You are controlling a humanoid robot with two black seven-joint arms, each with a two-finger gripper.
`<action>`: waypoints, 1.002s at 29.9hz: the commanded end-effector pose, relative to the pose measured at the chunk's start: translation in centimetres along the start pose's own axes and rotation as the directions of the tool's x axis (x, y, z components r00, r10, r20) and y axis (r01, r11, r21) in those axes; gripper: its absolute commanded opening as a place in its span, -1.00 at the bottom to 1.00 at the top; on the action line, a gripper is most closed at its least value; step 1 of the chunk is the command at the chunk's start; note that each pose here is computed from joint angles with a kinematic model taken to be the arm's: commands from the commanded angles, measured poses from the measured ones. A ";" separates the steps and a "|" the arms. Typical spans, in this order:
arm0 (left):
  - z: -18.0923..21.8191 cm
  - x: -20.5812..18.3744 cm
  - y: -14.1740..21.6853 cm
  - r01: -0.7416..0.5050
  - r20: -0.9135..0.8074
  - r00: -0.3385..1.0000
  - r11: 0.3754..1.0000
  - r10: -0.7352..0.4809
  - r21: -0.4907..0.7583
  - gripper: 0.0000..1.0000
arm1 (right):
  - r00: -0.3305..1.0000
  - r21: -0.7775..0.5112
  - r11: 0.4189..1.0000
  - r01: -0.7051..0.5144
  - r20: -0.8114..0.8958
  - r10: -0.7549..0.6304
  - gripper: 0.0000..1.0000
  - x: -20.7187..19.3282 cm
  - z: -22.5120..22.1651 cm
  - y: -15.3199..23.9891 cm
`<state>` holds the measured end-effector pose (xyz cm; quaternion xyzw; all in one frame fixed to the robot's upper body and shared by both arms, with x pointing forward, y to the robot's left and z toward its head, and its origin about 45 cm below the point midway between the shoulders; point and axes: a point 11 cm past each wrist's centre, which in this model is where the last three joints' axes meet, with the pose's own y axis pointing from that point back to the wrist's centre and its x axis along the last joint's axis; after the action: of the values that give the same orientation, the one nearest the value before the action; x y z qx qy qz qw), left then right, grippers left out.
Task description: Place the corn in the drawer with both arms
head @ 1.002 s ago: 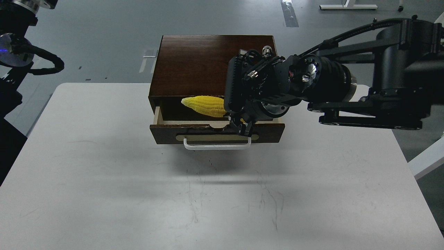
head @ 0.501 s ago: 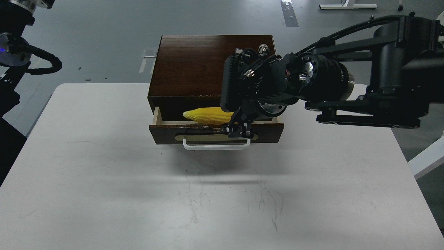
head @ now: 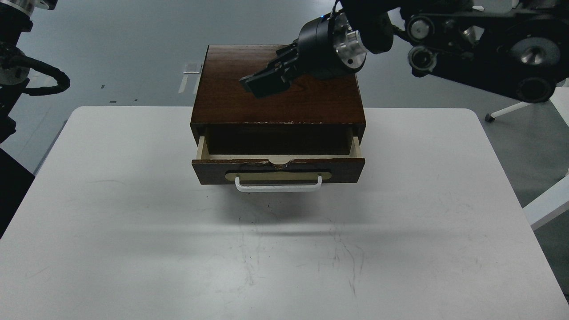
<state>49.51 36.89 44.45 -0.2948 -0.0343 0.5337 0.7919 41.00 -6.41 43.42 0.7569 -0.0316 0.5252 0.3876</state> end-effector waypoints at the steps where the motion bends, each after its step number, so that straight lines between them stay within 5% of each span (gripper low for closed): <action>1: -0.7 -0.3 0.0 -0.002 -0.024 1.000 1.000 0.002 0.002 0.96 | 0.955 0.063 0.989 -0.133 0.275 0.111 1.00 1.1 2.2 1.7; 4: -2.5 -0.5 0.5 -0.005 -0.047 0.999 1.000 0.007 0.027 0.96 | 0.801 0.078 0.957 -0.280 0.568 0.188 1.00 0.5 5.9 3.3; 13: -5.1 -0.7 1.2 -0.021 -0.081 0.996 0.998 0.026 0.059 0.96 | 0.324 -0.046 0.821 -0.569 0.905 0.276 1.00 -0.9 14.1 7.4; 21: -5.0 -0.6 1.1 -0.048 -0.143 0.988 0.998 0.053 0.038 0.96 | -0.180 -0.289 0.660 -0.693 0.957 0.230 1.00 -4.2 21.8 11.1; 30: -5.2 0.0 1.2 -0.090 -0.230 0.968 0.994 0.104 0.068 0.96 | -0.473 -0.451 0.537 -0.713 0.875 0.107 1.00 -8.0 25.8 13.5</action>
<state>50.47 34.75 39.60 -0.3225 0.0795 0.5334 0.7779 51.02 -32.59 41.49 0.8328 -0.4999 -0.1190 -0.2058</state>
